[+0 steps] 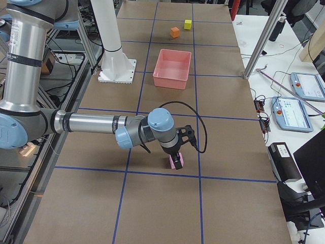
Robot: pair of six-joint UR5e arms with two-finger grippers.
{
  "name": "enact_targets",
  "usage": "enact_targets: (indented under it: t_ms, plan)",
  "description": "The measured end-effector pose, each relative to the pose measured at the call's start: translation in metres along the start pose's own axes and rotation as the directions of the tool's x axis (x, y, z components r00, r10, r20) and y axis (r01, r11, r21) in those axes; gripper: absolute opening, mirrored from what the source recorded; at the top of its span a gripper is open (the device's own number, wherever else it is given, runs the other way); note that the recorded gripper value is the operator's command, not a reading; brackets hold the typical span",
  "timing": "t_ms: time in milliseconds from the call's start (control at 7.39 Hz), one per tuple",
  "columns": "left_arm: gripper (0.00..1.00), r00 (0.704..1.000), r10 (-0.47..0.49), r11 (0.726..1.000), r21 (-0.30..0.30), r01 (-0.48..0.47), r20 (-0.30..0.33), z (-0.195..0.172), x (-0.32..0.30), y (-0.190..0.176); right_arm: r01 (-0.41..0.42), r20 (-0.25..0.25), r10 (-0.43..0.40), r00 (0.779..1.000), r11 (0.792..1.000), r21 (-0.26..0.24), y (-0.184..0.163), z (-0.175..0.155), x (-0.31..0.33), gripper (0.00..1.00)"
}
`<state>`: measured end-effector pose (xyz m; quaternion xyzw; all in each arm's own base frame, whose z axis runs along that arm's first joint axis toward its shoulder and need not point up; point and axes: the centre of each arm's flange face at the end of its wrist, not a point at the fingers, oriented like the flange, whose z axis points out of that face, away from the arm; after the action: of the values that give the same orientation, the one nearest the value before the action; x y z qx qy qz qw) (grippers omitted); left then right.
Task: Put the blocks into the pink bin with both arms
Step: 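Lower the left gripper onto the yellow cube and grasp it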
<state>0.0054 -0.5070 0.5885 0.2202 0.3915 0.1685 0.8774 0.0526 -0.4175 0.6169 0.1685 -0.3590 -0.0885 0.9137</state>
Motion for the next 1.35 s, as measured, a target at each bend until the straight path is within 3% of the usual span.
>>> enact_targets:
  t_ms: [271,676,1082,1217,1353]
  plan:
    - [1.00,0.998,-0.058,0.998,-0.036,0.058,-0.013,0.042,0.003,-0.004,-0.001,0.006,0.001,1.000,1.000,-0.001,0.002,0.001,0.000,1.00]
    - [1.00,0.989,-0.147,0.989,-0.030,0.147,0.022,0.110,0.028,-0.005,-0.002,0.007,0.002,1.000,1.000,-0.003,0.003,0.001,0.001,1.00]
    - [0.98,0.982,-0.187,0.981,-0.038,0.188,0.025,0.148,0.040,-0.002,-0.004,0.008,0.004,1.000,1.000,-0.007,0.007,0.002,0.001,1.00]
    - [0.87,0.980,-0.195,0.980,-0.041,0.196,0.029,0.154,0.044,-0.001,-0.005,0.008,0.005,1.000,1.000,-0.007,0.009,0.003,0.002,1.00]
    - [0.51,0.980,-0.193,0.980,-0.037,0.195,0.041,0.159,0.047,0.000,-0.005,0.008,0.005,1.000,1.000,-0.008,0.010,0.003,0.002,1.00]
